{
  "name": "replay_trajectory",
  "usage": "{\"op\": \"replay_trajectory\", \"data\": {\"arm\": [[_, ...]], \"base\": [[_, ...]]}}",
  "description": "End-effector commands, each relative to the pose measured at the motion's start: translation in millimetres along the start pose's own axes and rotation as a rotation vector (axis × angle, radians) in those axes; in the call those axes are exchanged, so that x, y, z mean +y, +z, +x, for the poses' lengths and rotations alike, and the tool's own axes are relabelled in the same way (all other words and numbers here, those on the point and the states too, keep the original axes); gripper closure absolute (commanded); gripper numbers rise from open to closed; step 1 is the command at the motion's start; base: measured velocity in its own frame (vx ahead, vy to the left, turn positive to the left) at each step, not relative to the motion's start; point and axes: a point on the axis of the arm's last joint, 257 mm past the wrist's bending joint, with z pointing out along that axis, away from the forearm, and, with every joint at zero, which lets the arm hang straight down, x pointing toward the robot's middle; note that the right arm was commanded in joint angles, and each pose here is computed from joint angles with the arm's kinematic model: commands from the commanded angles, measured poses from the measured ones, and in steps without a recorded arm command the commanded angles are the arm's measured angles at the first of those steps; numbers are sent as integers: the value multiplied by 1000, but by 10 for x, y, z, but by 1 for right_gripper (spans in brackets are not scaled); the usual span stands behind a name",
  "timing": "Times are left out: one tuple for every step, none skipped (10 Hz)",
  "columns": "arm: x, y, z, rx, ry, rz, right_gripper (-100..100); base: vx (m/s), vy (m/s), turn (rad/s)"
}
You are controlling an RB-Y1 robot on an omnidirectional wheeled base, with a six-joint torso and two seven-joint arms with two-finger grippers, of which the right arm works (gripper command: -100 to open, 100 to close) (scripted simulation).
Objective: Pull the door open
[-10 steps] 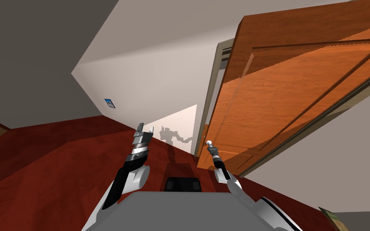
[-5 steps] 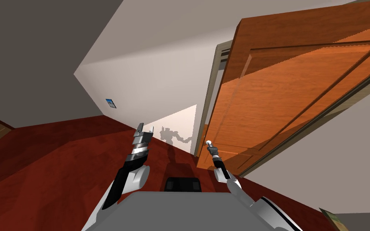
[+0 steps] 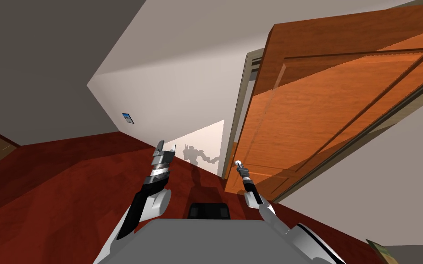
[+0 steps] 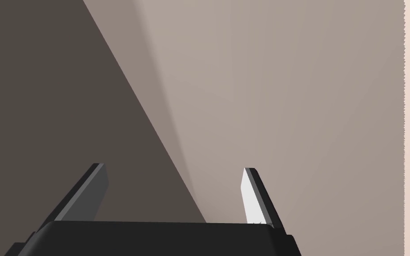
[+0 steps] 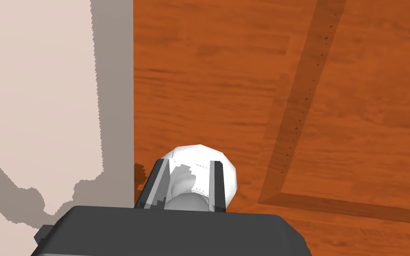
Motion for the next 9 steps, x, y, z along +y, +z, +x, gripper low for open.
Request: {"op": "replay_trajectory", "data": {"arm": [[-7,-100,-151,-38,41,-1,100],[-7,-100,-151,-38,41,-1,100],[-8,-98,-153,-38,80,-3,100],[-8,-97,-153,-38,90,-3,100],[22,13,-12,-2,76,-2,100],[48,-20,1,5,81,12,100],[65,-57,-15,2,82,21,100],[74,-78,-24,1,82,26,100],[74,-78,-24,1,82,26,100]], "base": [[-11,-8,18],[-9,-9,14],[-11,-13,6],[-10,-14,11],[-12,-2,-1],[-88,15,127],[-173,10,137],[-184,11,81],[-102,-2,-14]]}}
